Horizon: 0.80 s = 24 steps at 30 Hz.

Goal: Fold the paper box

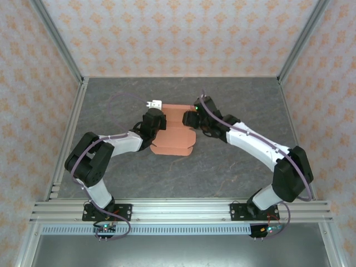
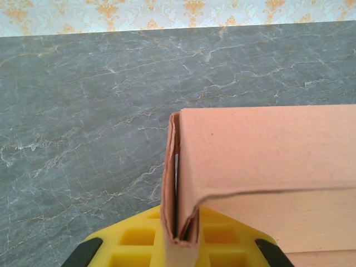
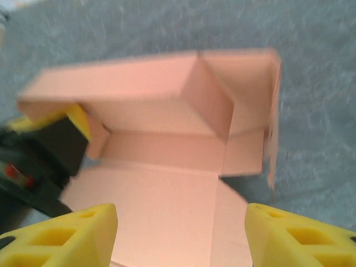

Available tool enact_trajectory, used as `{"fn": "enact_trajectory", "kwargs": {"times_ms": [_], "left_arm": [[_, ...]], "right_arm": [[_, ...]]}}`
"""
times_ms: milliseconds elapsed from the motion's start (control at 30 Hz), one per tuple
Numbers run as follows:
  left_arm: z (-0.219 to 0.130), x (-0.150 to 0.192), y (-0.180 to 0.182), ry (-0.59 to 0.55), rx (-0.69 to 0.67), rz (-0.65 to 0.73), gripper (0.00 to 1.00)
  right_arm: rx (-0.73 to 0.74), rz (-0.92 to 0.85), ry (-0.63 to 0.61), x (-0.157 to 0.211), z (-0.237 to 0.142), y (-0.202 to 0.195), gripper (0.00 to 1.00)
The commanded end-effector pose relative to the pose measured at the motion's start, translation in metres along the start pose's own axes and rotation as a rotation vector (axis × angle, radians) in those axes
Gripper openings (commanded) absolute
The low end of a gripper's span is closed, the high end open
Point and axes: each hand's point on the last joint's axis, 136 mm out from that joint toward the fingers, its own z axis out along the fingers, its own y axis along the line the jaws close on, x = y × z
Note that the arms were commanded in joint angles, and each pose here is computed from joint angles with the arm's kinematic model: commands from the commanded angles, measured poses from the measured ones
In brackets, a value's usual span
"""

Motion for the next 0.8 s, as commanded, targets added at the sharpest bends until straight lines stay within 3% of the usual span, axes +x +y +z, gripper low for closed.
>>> {"fn": "enact_trajectory", "kwargs": {"times_ms": [0,433,767], "left_arm": [[-0.008,-0.020,-0.001,-0.033,0.004,-0.035,0.00],[-0.013,-0.025,-0.001,-0.042,0.006,-0.043,0.00],[-0.014,-0.025,-0.001,-0.046,0.013,-0.046,0.00]], "right_arm": [[0.007,-0.028,-0.016,0.008,0.017,-0.002,0.63],[0.103,0.020,0.049,0.024,0.056,-0.017,0.63],[0.095,0.046,-0.010,0.009,0.063,-0.017,0.62]]}}
